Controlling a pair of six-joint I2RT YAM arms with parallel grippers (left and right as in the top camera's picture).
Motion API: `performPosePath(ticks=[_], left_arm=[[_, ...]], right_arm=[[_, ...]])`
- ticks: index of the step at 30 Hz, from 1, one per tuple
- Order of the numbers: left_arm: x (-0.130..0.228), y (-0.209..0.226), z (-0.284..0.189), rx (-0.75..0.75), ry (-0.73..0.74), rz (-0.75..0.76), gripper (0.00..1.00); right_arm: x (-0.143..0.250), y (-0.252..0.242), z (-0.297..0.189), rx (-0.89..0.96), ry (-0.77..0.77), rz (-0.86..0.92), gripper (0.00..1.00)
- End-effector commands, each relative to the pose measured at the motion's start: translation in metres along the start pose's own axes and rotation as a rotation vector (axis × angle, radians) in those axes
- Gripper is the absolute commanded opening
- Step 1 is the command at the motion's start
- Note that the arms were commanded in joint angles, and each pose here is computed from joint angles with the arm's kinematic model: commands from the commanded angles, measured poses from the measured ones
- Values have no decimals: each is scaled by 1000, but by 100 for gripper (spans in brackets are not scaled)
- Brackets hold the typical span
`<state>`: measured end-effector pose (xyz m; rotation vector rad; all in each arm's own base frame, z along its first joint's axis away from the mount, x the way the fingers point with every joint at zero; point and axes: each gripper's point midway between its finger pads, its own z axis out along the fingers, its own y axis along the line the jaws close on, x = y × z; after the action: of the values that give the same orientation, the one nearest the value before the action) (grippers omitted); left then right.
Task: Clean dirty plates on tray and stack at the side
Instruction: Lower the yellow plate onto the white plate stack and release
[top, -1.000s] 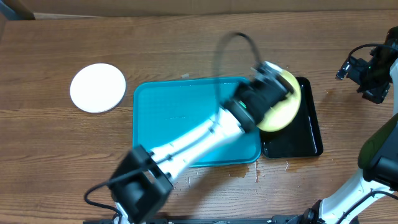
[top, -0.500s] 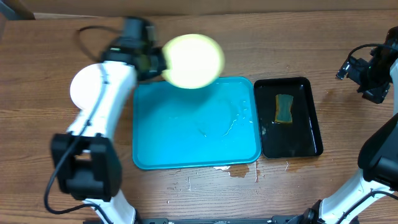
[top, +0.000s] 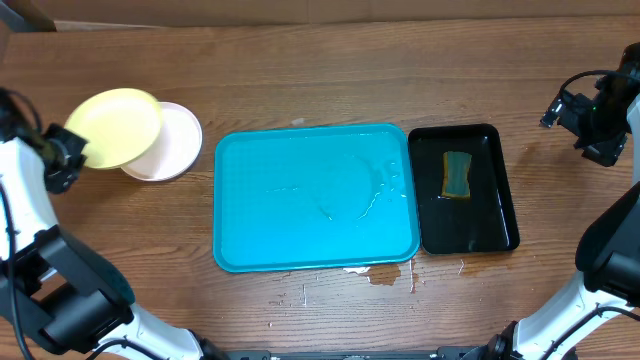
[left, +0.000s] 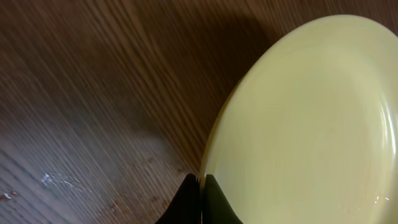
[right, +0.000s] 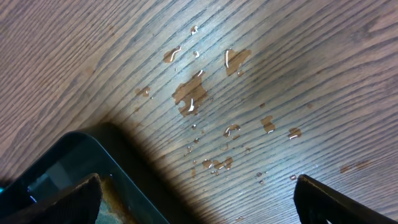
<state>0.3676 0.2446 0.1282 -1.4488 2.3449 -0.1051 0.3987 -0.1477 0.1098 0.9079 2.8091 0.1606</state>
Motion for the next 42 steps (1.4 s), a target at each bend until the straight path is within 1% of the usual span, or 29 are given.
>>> performPosePath(ticks=[1, 6, 10, 15, 17, 22, 32, 38, 39, 40, 41, 42], left_arm=[[-6, 6, -2, 9, -41, -31, 4], [2, -1, 17, 24, -49, -6, 4], [12, -16, 29, 38, -51, 55, 4], [16, -11, 33, -95, -113, 105, 4], [17, -12, 33, -122, -130, 120, 4], [22, -20, 34, -115, -127, 140, 4], [26, -24, 37, -89, -104, 139, 4], [29, -21, 45, -100, -85, 139, 5], [29, -22, 45, -97, -86, 139, 11], [29, -23, 46, -91, -87, 139, 20], [29, -25, 46, -82, -87, 144, 37], [30, -28, 46, -66, -79, 153, 57]], right_arm=[[-5, 3, -13, -13, -37, 4, 100], [-5, 3, -13, -14, -37, 4, 100], [-5, 3, -13, -13, -37, 4, 100], [-5, 3, -13, -13, -37, 4, 100], [-5, 3, -13, -13, -37, 4, 100], [-5, 3, -13, -13, -37, 4, 100], [-5, 3, -13, -13, -37, 4, 100], [-5, 3, -13, -13, -37, 4, 100], [-5, 3, -13, -14, -37, 4, 100], [-5, 3, -13, -13, -37, 4, 100], [-5, 3, -13, -13, -37, 4, 100], [-5, 3, -13, -13, -37, 4, 100]])
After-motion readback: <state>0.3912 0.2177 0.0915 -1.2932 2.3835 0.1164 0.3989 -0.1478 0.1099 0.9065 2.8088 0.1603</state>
